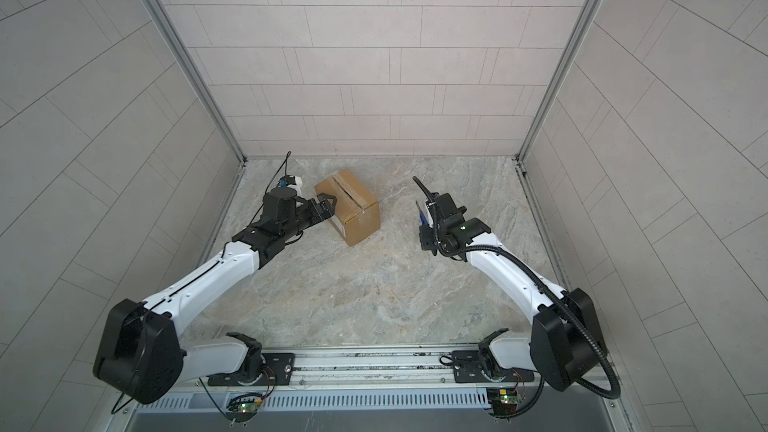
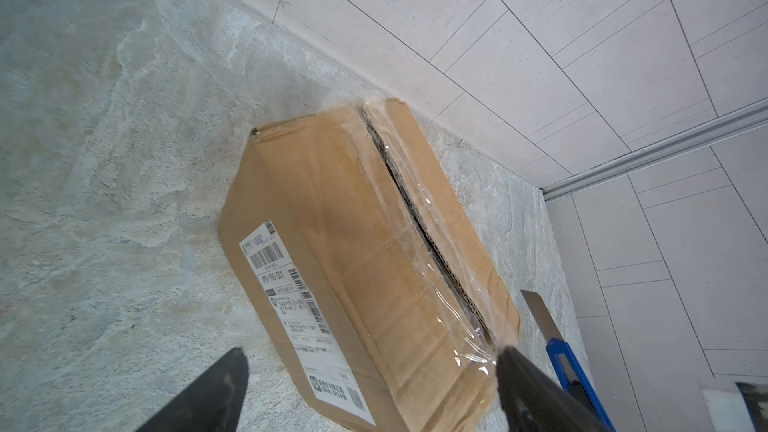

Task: Unpack the express box
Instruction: 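Withdraw the knife from the box with the right gripper, then lower the blue knife and release it onto the table with the right gripper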

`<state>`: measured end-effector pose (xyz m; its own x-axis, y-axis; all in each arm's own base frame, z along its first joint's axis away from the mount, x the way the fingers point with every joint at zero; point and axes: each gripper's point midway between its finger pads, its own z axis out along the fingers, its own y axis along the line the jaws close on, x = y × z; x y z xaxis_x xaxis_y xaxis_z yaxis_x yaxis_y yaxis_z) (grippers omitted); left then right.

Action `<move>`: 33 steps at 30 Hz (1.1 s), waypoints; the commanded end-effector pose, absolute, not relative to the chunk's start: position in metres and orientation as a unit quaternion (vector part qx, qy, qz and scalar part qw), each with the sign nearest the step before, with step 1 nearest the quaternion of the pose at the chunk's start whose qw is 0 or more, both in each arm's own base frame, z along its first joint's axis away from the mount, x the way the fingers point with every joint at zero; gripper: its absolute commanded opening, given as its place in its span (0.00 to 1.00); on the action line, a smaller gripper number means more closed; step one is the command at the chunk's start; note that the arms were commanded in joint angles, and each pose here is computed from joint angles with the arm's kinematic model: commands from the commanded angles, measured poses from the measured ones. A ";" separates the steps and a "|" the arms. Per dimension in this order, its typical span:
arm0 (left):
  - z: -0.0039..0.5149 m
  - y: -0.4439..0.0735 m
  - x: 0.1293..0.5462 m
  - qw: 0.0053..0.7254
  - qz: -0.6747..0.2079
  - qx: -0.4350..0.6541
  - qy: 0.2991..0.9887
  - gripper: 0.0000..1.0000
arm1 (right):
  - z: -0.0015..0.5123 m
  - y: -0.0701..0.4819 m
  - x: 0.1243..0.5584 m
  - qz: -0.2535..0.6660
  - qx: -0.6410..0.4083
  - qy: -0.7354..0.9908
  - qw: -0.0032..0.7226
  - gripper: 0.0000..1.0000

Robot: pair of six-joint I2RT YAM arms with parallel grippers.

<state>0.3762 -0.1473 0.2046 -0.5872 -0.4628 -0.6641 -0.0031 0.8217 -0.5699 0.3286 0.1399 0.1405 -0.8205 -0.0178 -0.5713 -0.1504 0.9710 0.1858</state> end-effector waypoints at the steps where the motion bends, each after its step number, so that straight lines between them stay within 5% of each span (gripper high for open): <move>1: 0.202 -0.133 0.367 0.440 -0.239 -0.139 0.855 0.97 | 0.152 0.162 0.371 0.175 -0.040 0.917 0.355 0.00; 10: 0.188 -0.107 0.339 0.441 -0.209 -0.163 0.858 0.98 | 0.100 0.170 0.428 0.231 -0.028 0.924 0.305 0.00; 22: 0.177 -0.093 0.322 0.438 -0.192 -0.182 0.859 0.99 | 0.054 0.157 0.444 0.199 -0.002 0.939 0.280 0.00; 33: 0.177 -0.094 0.325 0.436 -0.190 -0.181 0.861 0.99 | 0.035 0.146 0.448 0.171 0.024 0.948 0.268 0.27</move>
